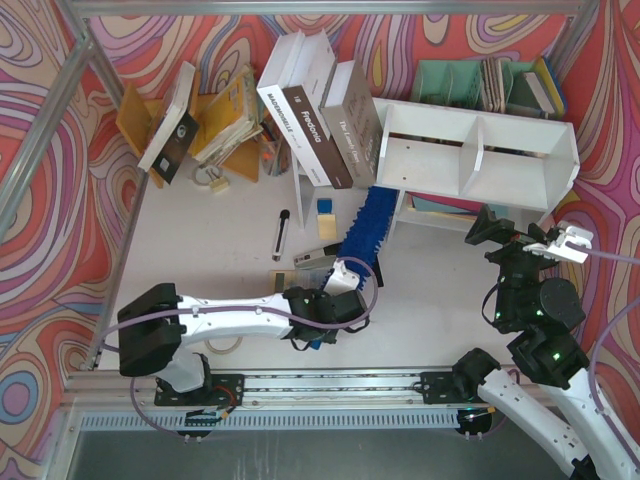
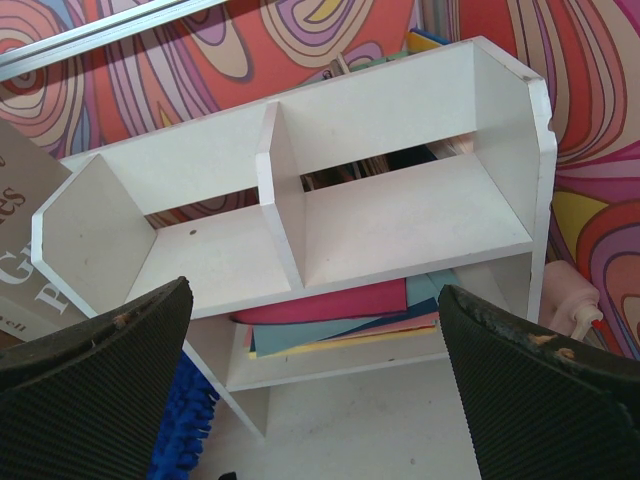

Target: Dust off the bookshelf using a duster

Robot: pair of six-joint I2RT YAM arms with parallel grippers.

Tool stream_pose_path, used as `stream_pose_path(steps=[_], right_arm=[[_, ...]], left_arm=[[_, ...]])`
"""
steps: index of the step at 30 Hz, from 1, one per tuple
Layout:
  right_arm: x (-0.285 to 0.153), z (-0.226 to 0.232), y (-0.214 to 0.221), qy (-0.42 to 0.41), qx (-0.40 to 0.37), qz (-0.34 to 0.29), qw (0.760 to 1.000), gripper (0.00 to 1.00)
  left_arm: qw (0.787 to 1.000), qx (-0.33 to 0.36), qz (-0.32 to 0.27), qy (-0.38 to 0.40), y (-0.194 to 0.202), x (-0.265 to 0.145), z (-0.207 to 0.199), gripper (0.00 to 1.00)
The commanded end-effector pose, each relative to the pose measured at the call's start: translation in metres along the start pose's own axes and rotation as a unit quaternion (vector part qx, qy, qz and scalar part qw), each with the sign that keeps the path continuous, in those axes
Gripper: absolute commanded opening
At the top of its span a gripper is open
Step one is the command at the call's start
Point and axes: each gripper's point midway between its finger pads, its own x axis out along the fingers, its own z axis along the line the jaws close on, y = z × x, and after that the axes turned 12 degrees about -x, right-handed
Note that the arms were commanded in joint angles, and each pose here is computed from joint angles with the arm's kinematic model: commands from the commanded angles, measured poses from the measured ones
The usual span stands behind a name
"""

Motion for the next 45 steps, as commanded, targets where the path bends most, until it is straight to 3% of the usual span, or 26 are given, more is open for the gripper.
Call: stream_pose_path(steps=[1, 12, 16, 19, 28, 33, 38, 45], right_arm=[[-0.001, -0.005, -0.004, 0.008, 0.005, -0.006, 1.0, 0.99], [-0.001, -0.004, -0.003, 0.007, 0.006, -0.006, 1.0, 0.99], [-0.001, -0.004, -0.004, 0.007, 0.005, -0.006, 1.0, 0.99], [-0.001, -0.004, -0.004, 0.007, 0.005, -0.006, 1.0, 0.99], [0.001, -0.002, -0.002, 0.005, 0.001, -0.004, 1.0, 0.99], [0.0, -0.003, -0.003, 0.006, 0.003, -0.005, 1.0, 0.99], [0.0, -0.003, -0.003, 0.007, 0.003, -0.005, 1.0, 0.99], [0.0, -0.003, -0.004, 0.006, 0.004, -0.006, 1.0, 0.99]], left_arm=[[0.998, 0.036, 0.013, 0.052, 0.005, -0.007, -0.021, 0.0], [0.988, -0.002, -0.13, 0.083, -0.078, -0.086, -0.02, 0.0], [0.982, -0.025, -0.16, 0.098, -0.086, -0.098, -0.013, 0.0], [0.985, -0.02, -0.143, 0.095, -0.077, -0.088, -0.015, 0.0], [0.999, 0.036, -0.005, 0.033, -0.013, -0.013, -0.018, 0.0], [0.997, 0.038, 0.043, 0.043, 0.012, 0.004, -0.023, 0.0], [0.998, 0.041, 0.041, 0.034, 0.004, 0.0, -0.025, 0.0], [0.999, 0.004, -0.033, 0.031, -0.035, -0.029, -0.016, 0.0]])
